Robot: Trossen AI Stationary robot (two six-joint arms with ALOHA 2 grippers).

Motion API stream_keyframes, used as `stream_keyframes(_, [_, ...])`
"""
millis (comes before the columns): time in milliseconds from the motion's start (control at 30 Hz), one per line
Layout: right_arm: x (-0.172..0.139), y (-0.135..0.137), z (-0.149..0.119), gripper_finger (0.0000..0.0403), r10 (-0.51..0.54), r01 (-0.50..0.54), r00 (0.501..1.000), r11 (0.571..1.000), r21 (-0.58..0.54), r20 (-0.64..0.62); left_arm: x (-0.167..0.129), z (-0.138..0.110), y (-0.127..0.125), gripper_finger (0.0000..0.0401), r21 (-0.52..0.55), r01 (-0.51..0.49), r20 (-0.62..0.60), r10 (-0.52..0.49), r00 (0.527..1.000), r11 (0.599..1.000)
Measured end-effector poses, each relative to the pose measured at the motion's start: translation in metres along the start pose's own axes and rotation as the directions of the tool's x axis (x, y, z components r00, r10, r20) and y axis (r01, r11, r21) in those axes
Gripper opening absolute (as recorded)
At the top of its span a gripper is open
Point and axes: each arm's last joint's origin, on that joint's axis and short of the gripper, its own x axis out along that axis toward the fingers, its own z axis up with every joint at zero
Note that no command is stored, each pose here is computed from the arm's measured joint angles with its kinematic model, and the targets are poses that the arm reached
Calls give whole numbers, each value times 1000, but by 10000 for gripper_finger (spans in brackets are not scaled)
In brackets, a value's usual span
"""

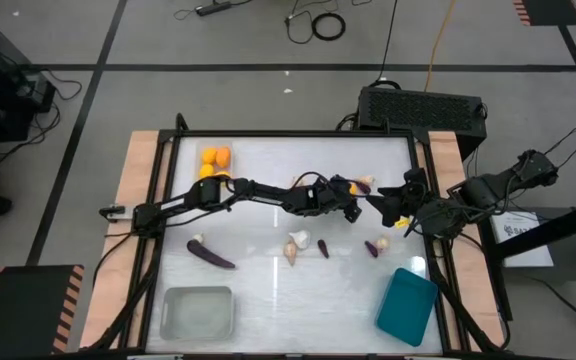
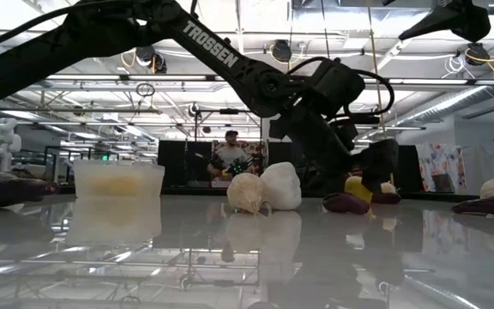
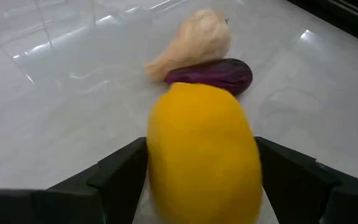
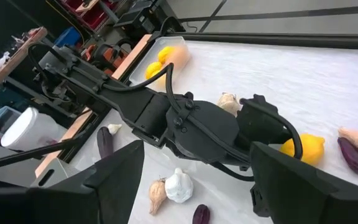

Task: Sort produce into baskets
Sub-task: Put the yellow lemon into the white bin

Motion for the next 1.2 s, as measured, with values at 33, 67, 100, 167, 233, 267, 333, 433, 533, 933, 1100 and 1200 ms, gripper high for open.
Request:
stream_keyframes(33, [0,0,0,285,0,0,1000,1000,-1,0,0,0,0,290,0,1,0,-1,1000,1000])
stream_keyframes(67, [0,0,0,285,0,0,1000,1000,-1,1,0,0,0,290,0,1,0,-1,1000,1000])
stream_keyframes(100, [0,0,0,285,0,0,1000,1000,0,0,0,0,0,290,0,2,-1,-2,1000,1000])
stream_keyframes(167, [0,0,0,285,-1,1,1000,1000,8,1,0,0,0,290,1,17,-12,-17,1000,1000])
stream_keyframes(233, [1,0,-1,285,-2,2,1000,1000,8,-1,0,-1,0,290,4,28,-27,-28,999,1000])
stream_keyframes(267, [1,1,-1,285,-3,3,1000,1000,8,-1,0,-1,0,290,5,31,-32,-31,999,999])
stream_keyframes(333, [2,2,-2,285,-4,4,1000,1000,7,-1,0,-2,0,290,6,36,-39,-36,999,999])
stream_keyframes(433, [5,3,-4,285,-11,11,1000,1000,3,-3,-1,-2,0,289,10,46,-58,-46,997,999])
stream_keyframes(533, [8,7,-7,285,-10,11,1000,1000,2,-3,-1,-3,1,276,13,56,-83,-54,995,998])
stream_keyframes(933, [13,19,-15,285,42,-44,998,998,-37,-37,-26,25,13,189,-25,125,-248,-128,960,992])
stream_keyframes(1100, [13,19,-15,285,39,-41,999,998,-57,-25,-69,75,31,182,-21,79,-264,-81,961,997])
stream_keyframes(1200, [14,19,-15,285,29,-29,1000,997,-78,-2,-102,105,37,181,50,100,-245,-85,966,994])
